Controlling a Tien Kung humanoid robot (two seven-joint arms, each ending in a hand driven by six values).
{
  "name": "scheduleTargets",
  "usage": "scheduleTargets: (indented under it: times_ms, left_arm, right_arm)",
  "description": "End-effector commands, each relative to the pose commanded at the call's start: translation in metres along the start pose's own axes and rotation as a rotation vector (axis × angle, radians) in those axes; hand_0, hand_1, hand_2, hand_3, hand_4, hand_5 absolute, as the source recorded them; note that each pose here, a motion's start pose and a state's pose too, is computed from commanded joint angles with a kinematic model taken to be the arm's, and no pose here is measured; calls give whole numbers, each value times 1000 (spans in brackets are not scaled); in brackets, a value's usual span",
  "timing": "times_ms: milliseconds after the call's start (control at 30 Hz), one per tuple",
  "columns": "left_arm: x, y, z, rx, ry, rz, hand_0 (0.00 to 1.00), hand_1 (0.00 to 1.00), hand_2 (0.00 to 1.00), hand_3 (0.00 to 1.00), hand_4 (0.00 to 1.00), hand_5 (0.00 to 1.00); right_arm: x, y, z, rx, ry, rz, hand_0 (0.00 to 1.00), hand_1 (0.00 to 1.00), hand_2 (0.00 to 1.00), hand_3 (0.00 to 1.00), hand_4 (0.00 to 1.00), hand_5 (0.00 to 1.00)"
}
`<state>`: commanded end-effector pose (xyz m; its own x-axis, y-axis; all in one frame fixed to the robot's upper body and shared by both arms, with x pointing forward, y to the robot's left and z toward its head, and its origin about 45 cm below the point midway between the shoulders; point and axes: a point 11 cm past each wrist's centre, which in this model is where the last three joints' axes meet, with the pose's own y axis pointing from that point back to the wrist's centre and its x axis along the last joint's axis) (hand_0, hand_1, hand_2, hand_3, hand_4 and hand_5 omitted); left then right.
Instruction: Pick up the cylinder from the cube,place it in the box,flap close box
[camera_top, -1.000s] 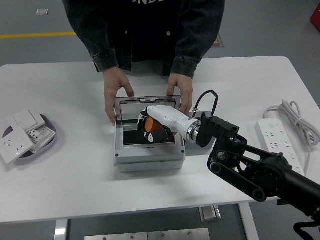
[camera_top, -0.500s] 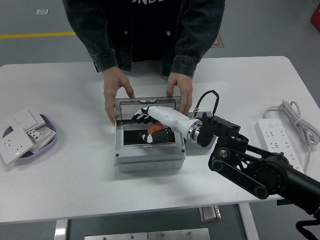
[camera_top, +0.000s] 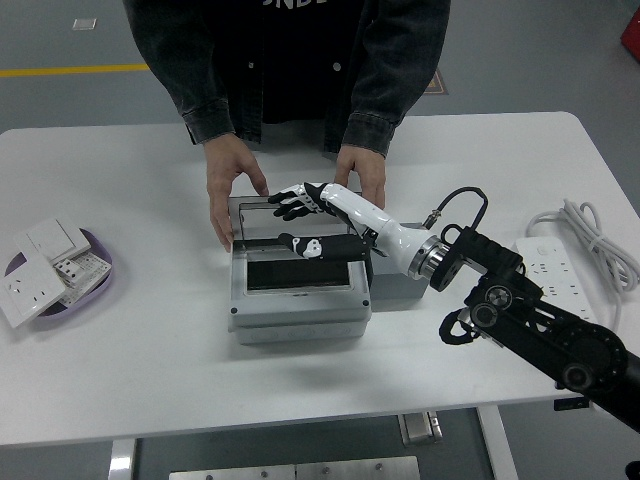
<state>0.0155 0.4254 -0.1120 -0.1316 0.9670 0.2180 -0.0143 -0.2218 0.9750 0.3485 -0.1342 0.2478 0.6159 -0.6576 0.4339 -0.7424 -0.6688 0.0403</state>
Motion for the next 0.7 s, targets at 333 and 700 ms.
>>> scheduleTargets:
  times_ms: [333,700]
  left_arm:
    - [2,0,2,-3,-4,4,636,661,584,674,730,328]
    - [3,1,4,-6,-9,5,636,661,583,673,727,326]
  right_arm:
    - [22,-24,-9,-20,87,42,739,671,710,703,667,276]
    - [18,-24,23,-169,158,-9,735,665,704,701,662,287]
